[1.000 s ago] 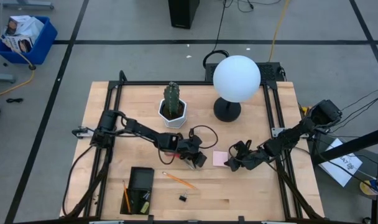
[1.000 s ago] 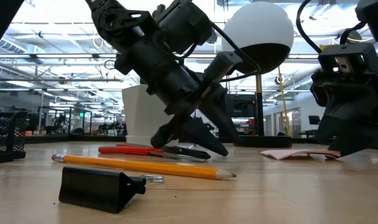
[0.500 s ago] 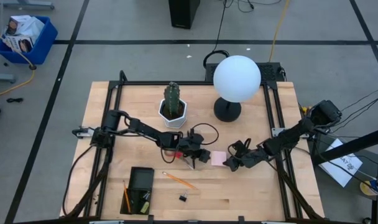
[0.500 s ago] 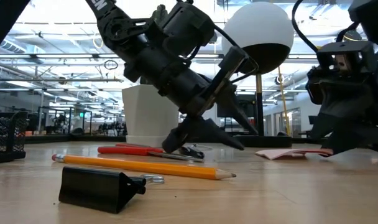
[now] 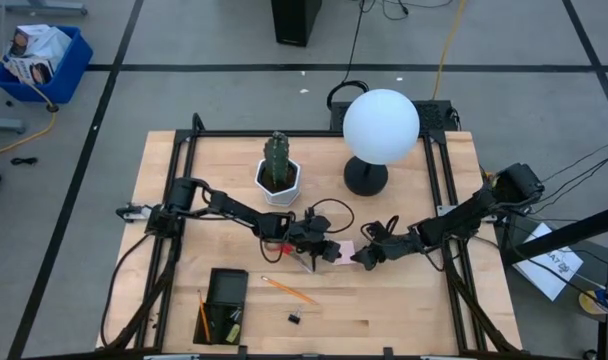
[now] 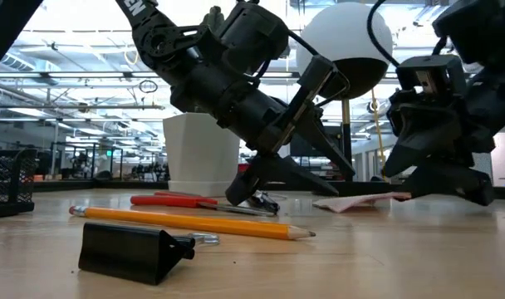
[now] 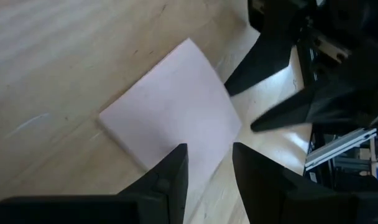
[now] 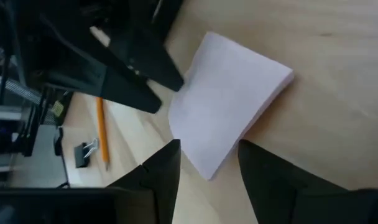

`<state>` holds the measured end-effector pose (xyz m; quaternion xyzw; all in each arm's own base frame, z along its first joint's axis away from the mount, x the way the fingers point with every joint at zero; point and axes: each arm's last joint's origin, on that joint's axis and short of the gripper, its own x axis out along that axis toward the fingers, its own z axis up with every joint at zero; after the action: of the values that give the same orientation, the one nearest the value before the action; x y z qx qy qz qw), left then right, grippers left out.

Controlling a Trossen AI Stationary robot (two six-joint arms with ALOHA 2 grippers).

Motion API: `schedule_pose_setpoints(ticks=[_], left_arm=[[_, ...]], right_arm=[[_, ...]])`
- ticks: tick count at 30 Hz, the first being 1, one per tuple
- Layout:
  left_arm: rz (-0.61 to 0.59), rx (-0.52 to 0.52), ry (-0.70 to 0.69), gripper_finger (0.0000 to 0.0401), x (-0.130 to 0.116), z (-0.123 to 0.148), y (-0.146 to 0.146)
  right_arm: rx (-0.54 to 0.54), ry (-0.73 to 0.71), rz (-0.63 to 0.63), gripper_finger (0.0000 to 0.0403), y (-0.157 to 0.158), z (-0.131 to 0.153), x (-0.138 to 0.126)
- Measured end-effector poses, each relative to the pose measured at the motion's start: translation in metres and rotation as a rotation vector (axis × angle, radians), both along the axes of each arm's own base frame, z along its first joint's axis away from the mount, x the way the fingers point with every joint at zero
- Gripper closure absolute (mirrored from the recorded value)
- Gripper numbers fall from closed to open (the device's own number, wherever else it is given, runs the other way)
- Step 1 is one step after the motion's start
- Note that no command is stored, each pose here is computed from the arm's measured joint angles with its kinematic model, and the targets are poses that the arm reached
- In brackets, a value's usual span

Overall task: Pick and place office supplies into organizer
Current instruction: Put the sticky notes in the desk organizer

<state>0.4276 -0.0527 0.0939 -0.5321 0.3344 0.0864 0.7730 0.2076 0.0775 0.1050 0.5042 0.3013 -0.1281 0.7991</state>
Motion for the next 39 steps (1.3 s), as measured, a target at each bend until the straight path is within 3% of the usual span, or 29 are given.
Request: schedule_pose_setpoints(ticks=[6,12,19,24,28,31,35,39], left_arm=[[-0.003,-0.003,0.001,0.027,0.0,0.0,0.0],[-0.01,0.002,-0.007,0.027,0.0,0.0,-0.001],[-0.095,-0.038,-0.044,0.027,0.001,0.005,-0.004],[-0.18,-0.082,-0.055,0.027,0.001,0.01,-0.002],[-0.245,-0.079,-0.049,0.027,-0.004,0.021,-0.001],[-0.273,-0.044,-0.056,0.027,-0.009,0.038,-0.002],[-0.265,0.073,-0.079,0.027,-0.015,0.062,-0.006],[-0.26,0.147,-0.081,0.027,-0.022,0.077,-0.007]], right_arm=[[-0.047,-0.035,0.073,0.0292,0.009,0.003,0.022],[-0.122,-0.081,0.143,0.039,0.014,0.01,0.033],[-0.122,-0.079,0.178,0.04,0.023,0.01,0.029],[-0.083,-0.079,0.25,0.038,0.032,0.01,0.025],[-0.205,-0.107,0.275,0.0383,0.036,0.011,0.023],[-0.365,-0.131,0.303,0.0398,0.037,0.012,0.022],[-0.56,-0.138,0.322,0.04,0.032,0.012,0.024],[-0.664,-0.111,0.365,0.0401,0.023,0.01,0.027]])
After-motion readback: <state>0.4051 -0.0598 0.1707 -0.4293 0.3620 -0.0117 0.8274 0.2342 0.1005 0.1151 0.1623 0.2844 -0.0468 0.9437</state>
